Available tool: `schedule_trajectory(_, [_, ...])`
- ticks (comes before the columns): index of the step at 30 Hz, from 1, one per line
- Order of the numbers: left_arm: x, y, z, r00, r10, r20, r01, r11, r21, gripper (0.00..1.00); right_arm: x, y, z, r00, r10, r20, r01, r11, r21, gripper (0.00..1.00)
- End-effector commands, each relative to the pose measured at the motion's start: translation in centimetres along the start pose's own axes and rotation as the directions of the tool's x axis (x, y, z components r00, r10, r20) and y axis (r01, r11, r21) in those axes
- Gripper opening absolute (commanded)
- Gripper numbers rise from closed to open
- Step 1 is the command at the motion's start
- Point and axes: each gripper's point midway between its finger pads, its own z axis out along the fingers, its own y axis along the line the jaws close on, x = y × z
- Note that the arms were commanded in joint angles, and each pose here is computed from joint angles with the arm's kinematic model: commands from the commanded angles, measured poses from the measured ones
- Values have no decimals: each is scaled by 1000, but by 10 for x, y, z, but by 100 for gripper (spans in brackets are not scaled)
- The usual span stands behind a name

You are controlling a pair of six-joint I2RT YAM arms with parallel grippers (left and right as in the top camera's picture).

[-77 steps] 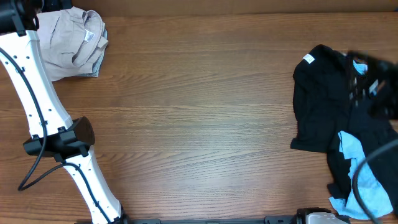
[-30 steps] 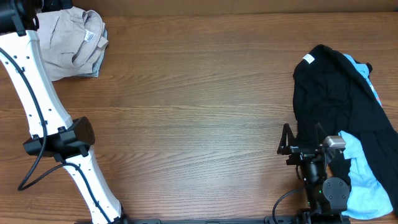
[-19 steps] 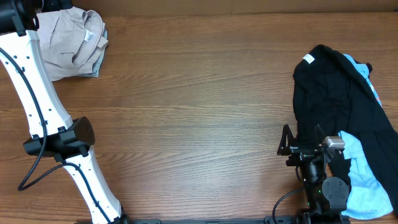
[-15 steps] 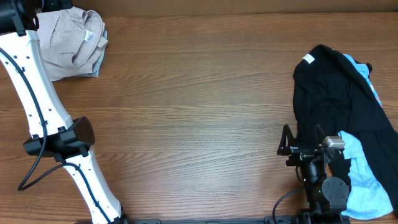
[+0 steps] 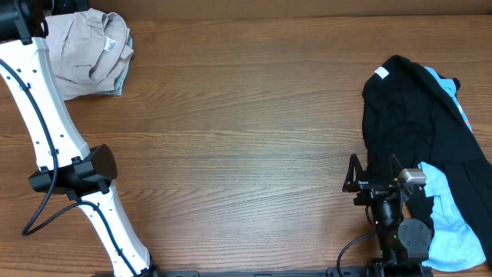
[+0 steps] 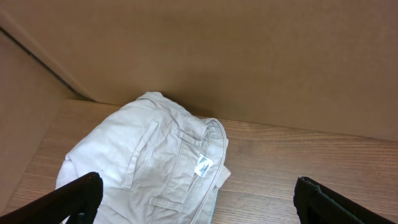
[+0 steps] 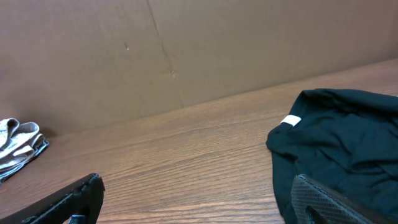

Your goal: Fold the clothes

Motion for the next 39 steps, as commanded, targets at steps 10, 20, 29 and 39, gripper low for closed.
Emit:
schedule_trajectory(10, [-4,-21,-18,1000,8,7,-8,999,34,100,0,-3,0,1000,-4,11,4,1000,10,100])
schedule_trajectory(20, [27,-150,-109,985,165,-51,-148,958,247,100,0,-3,0,1000,-4,11,4,1000,10,100])
schedule_trajectory(29, [130,-217,-186,927,354,-124,-271,860,433,100,0,-3,0,1000,-4,11,4,1000,10,100])
schedule_trajectory(39, [179,-166,-162,980,182,77,-198,921,337,100,0,-3,0,1000,-4,11,4,1000,10,100])
